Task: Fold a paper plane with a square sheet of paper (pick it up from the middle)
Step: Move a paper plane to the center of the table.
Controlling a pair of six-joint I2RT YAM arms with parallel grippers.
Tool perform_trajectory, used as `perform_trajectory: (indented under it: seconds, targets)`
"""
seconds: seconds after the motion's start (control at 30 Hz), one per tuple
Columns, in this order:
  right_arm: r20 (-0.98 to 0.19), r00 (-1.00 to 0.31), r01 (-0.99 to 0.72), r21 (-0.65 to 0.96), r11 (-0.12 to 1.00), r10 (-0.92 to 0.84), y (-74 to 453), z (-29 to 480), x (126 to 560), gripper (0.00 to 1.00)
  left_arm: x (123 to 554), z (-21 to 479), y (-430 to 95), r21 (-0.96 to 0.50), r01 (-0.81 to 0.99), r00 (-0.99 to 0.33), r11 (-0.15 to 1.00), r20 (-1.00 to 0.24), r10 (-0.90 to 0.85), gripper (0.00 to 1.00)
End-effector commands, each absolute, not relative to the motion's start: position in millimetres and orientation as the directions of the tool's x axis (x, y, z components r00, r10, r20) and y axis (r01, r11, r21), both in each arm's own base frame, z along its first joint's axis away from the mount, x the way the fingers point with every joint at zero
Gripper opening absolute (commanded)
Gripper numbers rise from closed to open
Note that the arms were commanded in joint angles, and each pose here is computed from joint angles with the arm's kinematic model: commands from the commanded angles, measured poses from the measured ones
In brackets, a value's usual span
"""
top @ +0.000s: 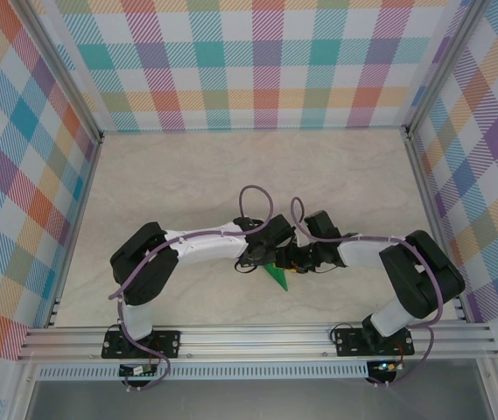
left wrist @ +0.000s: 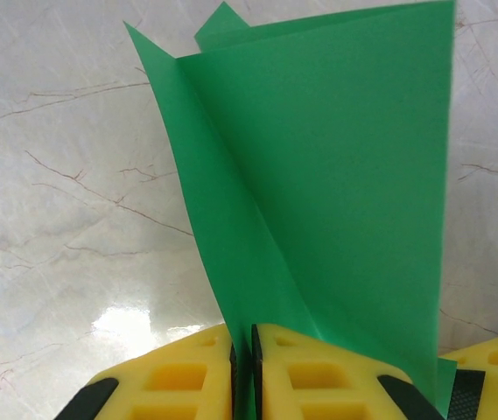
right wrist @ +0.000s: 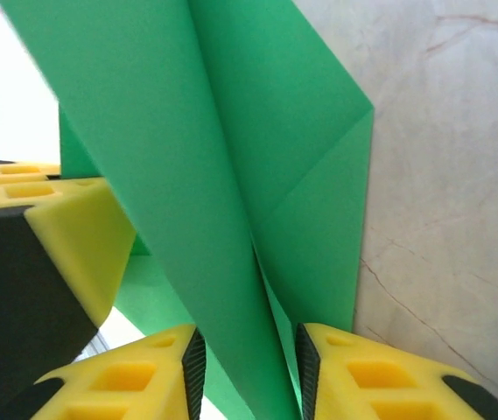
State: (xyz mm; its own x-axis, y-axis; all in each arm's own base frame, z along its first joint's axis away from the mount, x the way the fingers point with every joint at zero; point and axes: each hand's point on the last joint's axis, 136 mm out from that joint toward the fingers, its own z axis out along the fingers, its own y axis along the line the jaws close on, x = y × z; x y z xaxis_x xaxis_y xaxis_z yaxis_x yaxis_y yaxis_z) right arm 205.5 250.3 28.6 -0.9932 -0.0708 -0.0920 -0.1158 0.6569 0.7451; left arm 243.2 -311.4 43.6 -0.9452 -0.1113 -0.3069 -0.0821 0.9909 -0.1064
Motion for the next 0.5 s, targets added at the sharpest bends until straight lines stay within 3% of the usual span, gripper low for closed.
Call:
perform_trajectory:
  seconds: [0.0, 0.47]
  targets:
    - [-0.138, -0.986, -0.167, 0.719, 0.674, -0.097, 251.6, 33.2, 208.0, 0.34, 242.4, 52.2, -309.3, -0.122, -0.088, -0.940, 0.989, -0.318, -0.123, 0.14]
    - [-0.161, -0.975, -0.222, 0.628, 0.746, -0.155, 255.8, 26.6, 205.9, 0.26, 241.8, 52.7, -310.0, -0.127, -0.084, -0.941, 0.988, -0.315, -0.120, 0.14]
